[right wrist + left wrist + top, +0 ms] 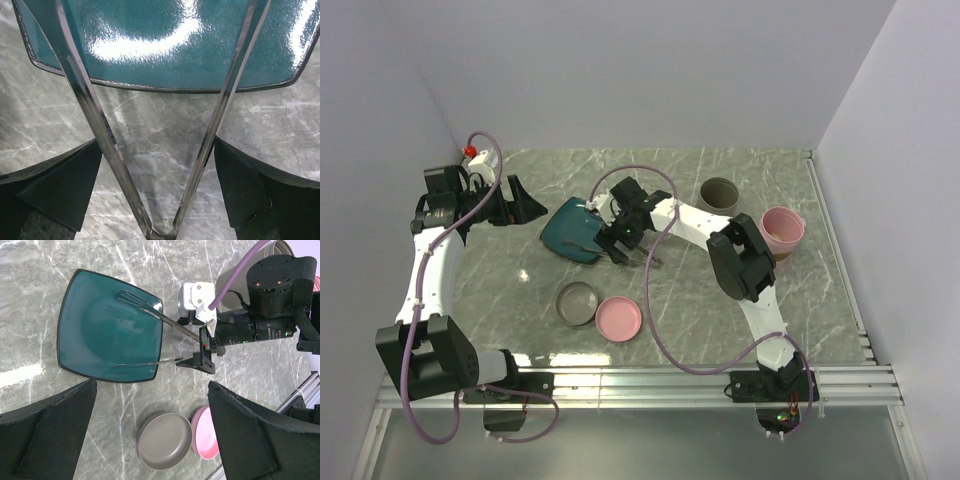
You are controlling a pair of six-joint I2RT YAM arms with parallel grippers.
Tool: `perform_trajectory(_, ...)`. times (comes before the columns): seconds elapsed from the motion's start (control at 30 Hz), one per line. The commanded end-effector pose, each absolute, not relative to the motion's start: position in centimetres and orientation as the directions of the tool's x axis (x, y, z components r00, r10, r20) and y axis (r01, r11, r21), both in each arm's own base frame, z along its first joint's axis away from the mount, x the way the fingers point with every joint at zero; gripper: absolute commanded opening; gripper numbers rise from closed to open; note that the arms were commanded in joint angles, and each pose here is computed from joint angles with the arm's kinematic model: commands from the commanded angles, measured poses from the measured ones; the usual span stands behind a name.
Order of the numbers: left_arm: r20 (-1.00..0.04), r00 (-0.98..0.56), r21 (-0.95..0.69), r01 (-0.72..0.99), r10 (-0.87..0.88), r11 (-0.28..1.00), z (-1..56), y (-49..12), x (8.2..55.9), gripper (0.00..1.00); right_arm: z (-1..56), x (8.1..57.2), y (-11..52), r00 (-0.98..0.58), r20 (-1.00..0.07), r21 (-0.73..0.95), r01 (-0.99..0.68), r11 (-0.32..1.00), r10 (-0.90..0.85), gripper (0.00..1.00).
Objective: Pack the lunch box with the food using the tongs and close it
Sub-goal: Place the clamp on the plate, then pick up the box lid from the center of the board.
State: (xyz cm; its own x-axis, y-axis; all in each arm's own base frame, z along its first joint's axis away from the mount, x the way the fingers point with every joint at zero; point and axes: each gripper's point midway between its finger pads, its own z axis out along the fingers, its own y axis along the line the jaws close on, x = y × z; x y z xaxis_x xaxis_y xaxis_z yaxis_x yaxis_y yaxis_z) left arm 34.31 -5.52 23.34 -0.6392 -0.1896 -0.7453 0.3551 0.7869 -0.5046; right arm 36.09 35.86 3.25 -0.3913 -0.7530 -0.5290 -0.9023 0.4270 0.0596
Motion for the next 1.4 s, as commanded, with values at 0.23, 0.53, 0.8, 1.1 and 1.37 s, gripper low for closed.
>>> perform_trajectory(0.23,-0.788,-0.591,-0.465,0.388,-0.172,0.796,25.2,-5.4,34.3,0.99,9.4,36.5,37.2,-0.343,-0.62,0.024,-0.907,0.421,-0.705,1.0)
perform_trajectory(0.53,-0.8,-0.576,-0.452,0.395,-0.168,0.8,25.9,-5.4,33.8,0.99,8.7,35.5,34.4,-0.318,-0.567,-0.035,-0.912,0.408,-0.76,1.0)
perform_trajectory(0.8,-0.802,-0.572,-0.442,0.373,-0.173,0.816,25.7,-5.3,33.1,0.99,14.0,35.3,30.2,-0.321,-0.619,-0.088,-0.879,0.469,-0.717,1.0)
perform_trajectory(1.1,-0.876,-0.442,-0.374,0.375,-0.192,0.848,28.6,-5.0,31.9,0.99,19.8,29.2,26.1,-0.286,-0.666,-0.055,-0.903,0.427,-0.689,1.0)
perform_trajectory(1.37,-0.905,-0.416,-0.301,0.48,-0.088,0.824,28.4,-6.2,29.3,0.99,17.2,22.8,23.8,-0.349,-0.628,0.046,-0.909,0.414,-0.696,1.0)
